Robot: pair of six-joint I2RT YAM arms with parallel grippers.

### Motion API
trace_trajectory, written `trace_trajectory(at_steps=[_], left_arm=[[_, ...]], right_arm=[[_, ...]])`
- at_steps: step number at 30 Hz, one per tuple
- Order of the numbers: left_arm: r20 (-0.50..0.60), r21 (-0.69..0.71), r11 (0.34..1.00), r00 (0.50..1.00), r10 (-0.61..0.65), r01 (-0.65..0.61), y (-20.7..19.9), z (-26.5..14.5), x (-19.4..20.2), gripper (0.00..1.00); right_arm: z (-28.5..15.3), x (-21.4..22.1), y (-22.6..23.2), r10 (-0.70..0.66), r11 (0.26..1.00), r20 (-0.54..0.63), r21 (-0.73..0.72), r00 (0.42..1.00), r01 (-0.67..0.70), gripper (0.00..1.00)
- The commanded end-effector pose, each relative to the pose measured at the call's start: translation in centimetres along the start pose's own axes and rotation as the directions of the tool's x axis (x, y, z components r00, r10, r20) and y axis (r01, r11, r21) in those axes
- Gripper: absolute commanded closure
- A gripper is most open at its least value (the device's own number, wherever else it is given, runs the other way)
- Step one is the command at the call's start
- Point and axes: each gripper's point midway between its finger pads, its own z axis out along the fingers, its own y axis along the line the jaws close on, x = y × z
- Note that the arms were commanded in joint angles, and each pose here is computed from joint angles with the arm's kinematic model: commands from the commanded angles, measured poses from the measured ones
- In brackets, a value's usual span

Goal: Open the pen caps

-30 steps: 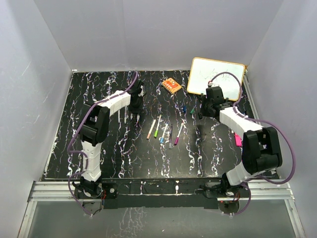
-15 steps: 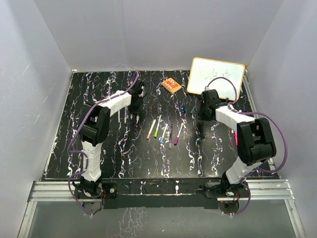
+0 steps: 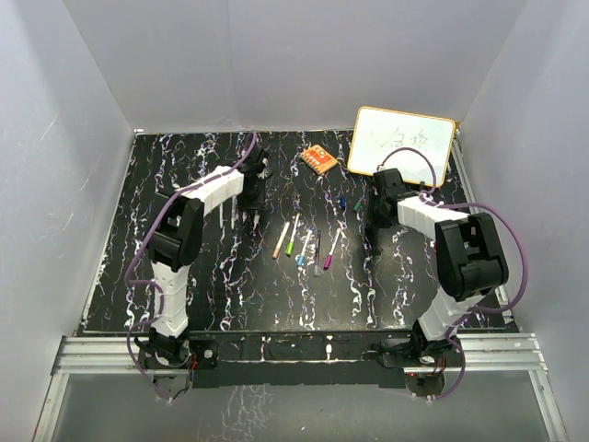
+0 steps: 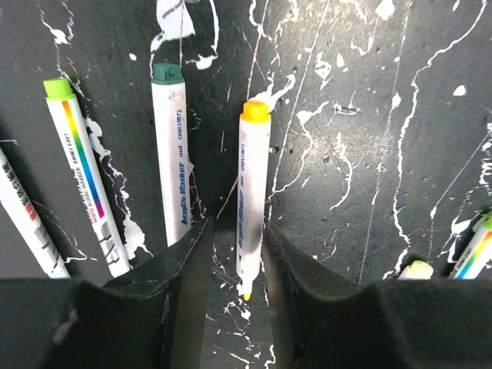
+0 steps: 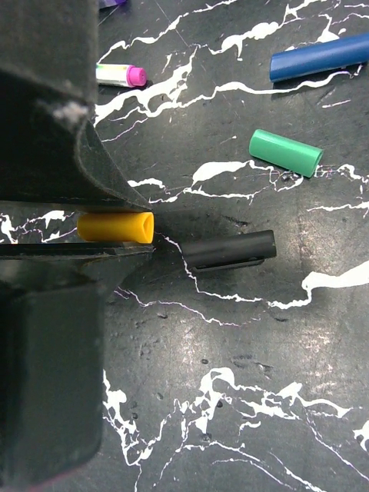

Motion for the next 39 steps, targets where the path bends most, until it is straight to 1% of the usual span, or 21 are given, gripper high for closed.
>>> trace_trajectory(at_steps=[1,5,7,8,11,13,15,17,20,25,33,35,39], left_arm=[[0.132,0.028,0.999,0.991,-0.026,0.022,-0.3,-5.3,-4.0,0.68],[0.224,0.088,0.996,0.974,-0.046,0.026,-0.9,-8.9,-5.8,0.68],[0.254,0.123,0.992,0.966,-0.047,0.016,-1.6,-10.7,-6.1,0.68],[0.255,0.133,0.991,0.966,-0.040,0.006,-2.0,-11.2,-5.8,0.66],[0.235,0.137,0.990,0.972,0.010,-0.044,-3.6,-11.9,-4.3,0.65],[0.212,0.118,0.990,0.976,0.057,-0.083,-4.8,-11.6,-2.7,0.65],[0.188,0.110,0.988,0.978,0.086,-0.108,-5.8,-11.2,-1.1,0.65],[0.165,0.111,0.986,0.981,0.103,-0.122,-6.6,-10.6,0.2,0.65],[0.140,0.110,0.986,0.984,0.111,-0.127,-7.1,-9.8,1.8,0.64],[0.105,0.101,0.985,0.986,0.126,-0.137,-7.5,-8.7,3.3,0.64],[0.049,0.084,0.976,0.979,0.198,-0.202,-8.5,-7.1,5.5,0.63],[0.042,0.079,0.973,0.976,0.214,-0.217,-8.7,-6.7,5.9,0.62],[0.035,0.086,0.969,0.972,0.231,-0.234,-8.8,-6.0,6.7,0.58]], right_arm=[[0.4,-1.1,0.8,-0.004,1.000,0.034,-0.017,0.999,0.005,1.00],[0.7,-0.9,0.8,-0.011,1.000,0.021,-0.006,1.000,0.011,1.00],[0.8,-0.9,0.9,-0.014,1.000,0.021,-0.008,1.000,0.014,1.00],[0.8,-0.9,1.0,-0.016,1.000,0.019,-0.009,1.000,0.016,1.00],[0.7,-1.0,1.2,-0.019,1.000,0.020,-0.013,1.000,0.020,0.93],[0.6,-1.1,1.4,-0.025,1.000,0.019,-0.015,0.999,0.026,0.89],[1.4,-0.3,1.3,-0.029,1.000,-0.012,-0.004,1.000,0.029,0.82],[1.5,-0.2,1.3,-0.031,1.000,-0.013,0.000,0.999,0.031,0.79],[1.5,-0.1,1.3,-0.034,0.999,-0.018,0.000,0.999,0.034,0.72],[1.4,-0.3,1.5,-0.034,0.999,-0.011,-0.006,0.999,0.034,0.68],[0.8,-0.8,1.8,-0.033,0.999,0.006,-0.023,0.999,0.034,0.62],[0.8,-0.9,1.9,-0.033,0.999,0.008,-0.025,0.999,0.034,0.60],[-0.4,-2.2,2.2,-0.032,0.999,0.059,-0.039,0.998,0.035,0.58]])
